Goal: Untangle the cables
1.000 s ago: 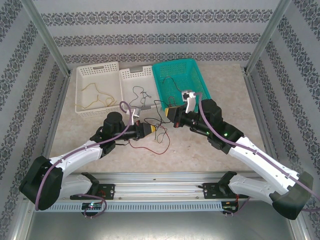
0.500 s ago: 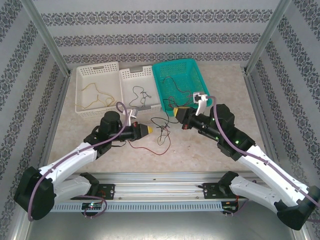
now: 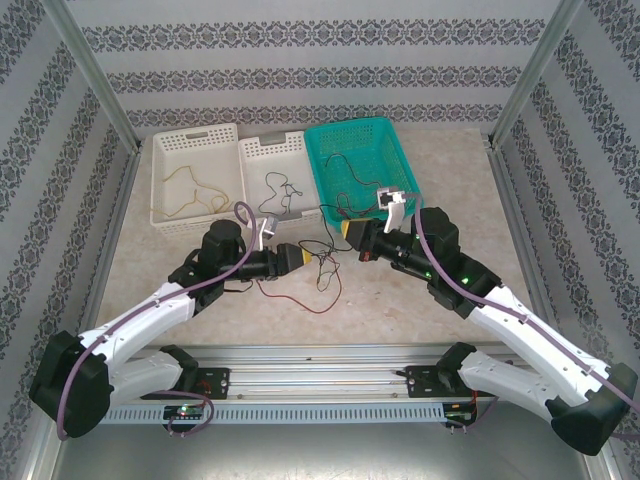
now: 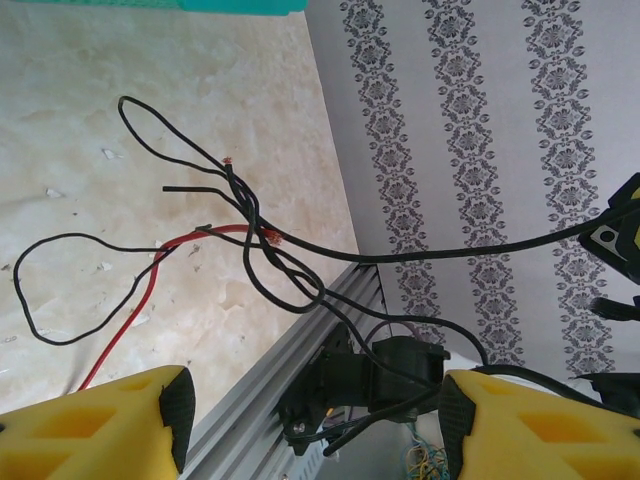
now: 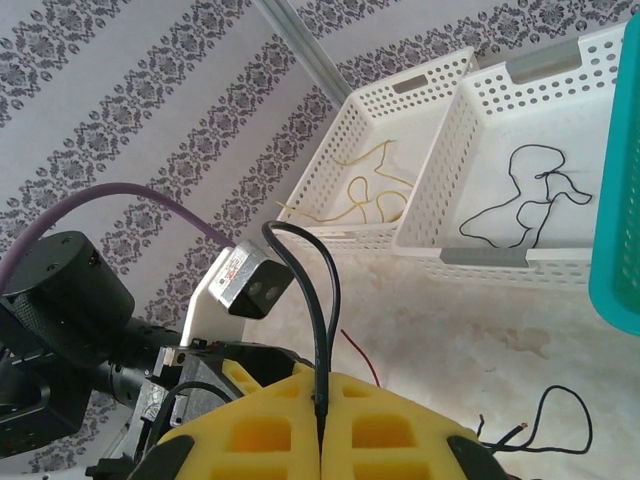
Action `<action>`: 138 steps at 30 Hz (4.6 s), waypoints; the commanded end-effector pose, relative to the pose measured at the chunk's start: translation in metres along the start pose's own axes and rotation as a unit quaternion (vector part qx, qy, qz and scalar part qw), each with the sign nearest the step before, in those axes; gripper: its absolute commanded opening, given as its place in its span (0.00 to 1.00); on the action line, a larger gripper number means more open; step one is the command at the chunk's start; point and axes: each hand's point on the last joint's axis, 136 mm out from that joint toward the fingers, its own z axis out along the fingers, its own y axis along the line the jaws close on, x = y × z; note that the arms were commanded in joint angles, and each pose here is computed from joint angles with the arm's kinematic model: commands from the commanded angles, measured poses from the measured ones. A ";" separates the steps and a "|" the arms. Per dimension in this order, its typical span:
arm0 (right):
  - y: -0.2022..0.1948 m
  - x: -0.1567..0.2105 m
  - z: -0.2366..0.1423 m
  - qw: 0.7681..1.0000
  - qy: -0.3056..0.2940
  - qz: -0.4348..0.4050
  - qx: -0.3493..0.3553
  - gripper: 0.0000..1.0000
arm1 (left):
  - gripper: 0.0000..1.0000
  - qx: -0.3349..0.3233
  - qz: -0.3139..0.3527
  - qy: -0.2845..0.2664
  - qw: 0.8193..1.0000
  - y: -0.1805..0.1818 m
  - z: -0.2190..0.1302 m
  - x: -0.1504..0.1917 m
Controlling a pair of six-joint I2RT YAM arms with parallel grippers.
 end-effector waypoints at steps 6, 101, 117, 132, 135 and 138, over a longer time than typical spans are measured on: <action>0.017 -0.001 0.007 0.999 -0.001 -0.002 -0.040 0.00 | 0.66 0.000 0.007 -0.013 1.000 -0.010 0.002 -0.013; 0.036 0.011 0.024 0.998 0.016 -0.006 -0.060 0.00 | 0.09 -0.012 0.033 0.065 0.997 -0.001 0.023 0.018; -0.033 -0.001 -0.021 0.996 -0.045 0.022 0.072 0.00 | 0.00 -0.082 0.070 0.075 0.991 0.008 -0.011 0.029; -0.093 -0.027 -0.084 0.975 -0.115 0.086 0.169 0.00 | 0.00 -0.243 0.129 0.066 0.959 0.030 -0.099 0.010; -0.089 -0.032 -0.083 0.977 -0.116 0.092 0.156 0.00 | 0.00 -0.266 0.141 0.047 0.952 0.033 -0.107 0.002; -0.081 -0.037 -0.072 0.981 -0.105 0.095 0.133 0.00 | 0.00 -0.276 0.154 0.027 0.948 0.038 -0.109 -0.003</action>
